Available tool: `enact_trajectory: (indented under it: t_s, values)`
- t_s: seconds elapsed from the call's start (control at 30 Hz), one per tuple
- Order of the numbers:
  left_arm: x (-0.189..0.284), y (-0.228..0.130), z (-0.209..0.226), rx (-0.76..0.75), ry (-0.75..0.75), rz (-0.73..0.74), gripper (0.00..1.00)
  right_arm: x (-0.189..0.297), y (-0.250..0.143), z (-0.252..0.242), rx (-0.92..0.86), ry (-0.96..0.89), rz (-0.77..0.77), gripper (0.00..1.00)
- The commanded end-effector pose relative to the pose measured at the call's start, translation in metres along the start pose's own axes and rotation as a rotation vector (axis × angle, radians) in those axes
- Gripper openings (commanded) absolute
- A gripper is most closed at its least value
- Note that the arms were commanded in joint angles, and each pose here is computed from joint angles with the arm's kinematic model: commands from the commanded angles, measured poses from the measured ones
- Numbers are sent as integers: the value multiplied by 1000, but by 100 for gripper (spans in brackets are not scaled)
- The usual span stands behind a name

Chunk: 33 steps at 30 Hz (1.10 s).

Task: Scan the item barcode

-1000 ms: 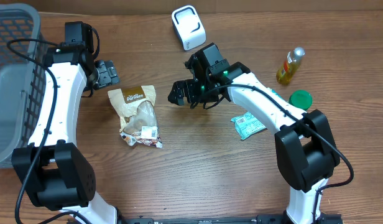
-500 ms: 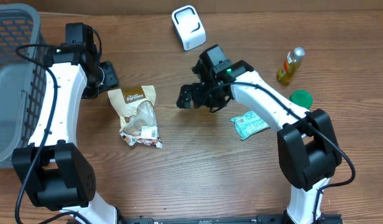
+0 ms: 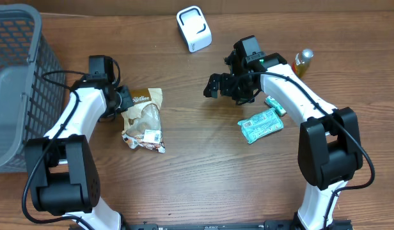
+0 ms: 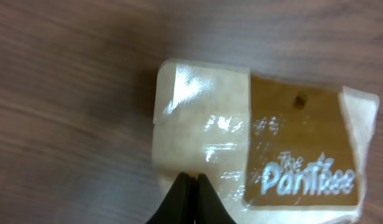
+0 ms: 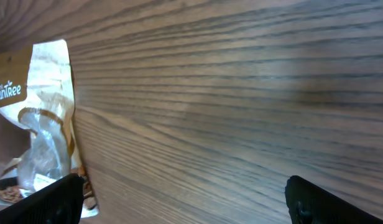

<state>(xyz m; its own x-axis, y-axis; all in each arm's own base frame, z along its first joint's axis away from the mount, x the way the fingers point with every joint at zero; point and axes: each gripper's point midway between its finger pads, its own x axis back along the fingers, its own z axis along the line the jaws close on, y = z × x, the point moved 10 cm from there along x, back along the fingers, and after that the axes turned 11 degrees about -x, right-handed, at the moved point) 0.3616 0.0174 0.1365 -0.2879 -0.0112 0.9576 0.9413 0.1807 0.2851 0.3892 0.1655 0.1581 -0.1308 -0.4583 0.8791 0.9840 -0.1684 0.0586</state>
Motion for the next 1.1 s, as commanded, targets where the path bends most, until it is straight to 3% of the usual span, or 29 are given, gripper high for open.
enact_trajectory:
  t_s: [0.0,0.13,0.37,0.53,0.67,0.77,0.9,1.07]
  values:
    - [-9,-1,-15,-28,-23,-86,4,9,8,-3,-6,6,-34,100]
    - [-14,-8,-42,-95,-83,-105,4,11,11,-7,-20,3,-36,100]
    - [-5,-31,-130,-311,-318,-114,4,15,12,-16,-48,-10,-28,100]
    - [15,-29,-162,-369,-355,-177,4,15,12,-16,-49,-10,-26,100]
    - [66,4,-159,-311,-370,-269,5,15,11,-17,-53,-13,-17,100]
    - [93,21,-141,-264,-334,-246,5,14,7,-15,-59,7,16,100]
    - [93,19,-103,-272,-243,-127,5,12,1,-11,-55,15,45,100]
    - [74,10,-67,-360,-149,-5,14,9,-6,-5,-44,6,73,100]
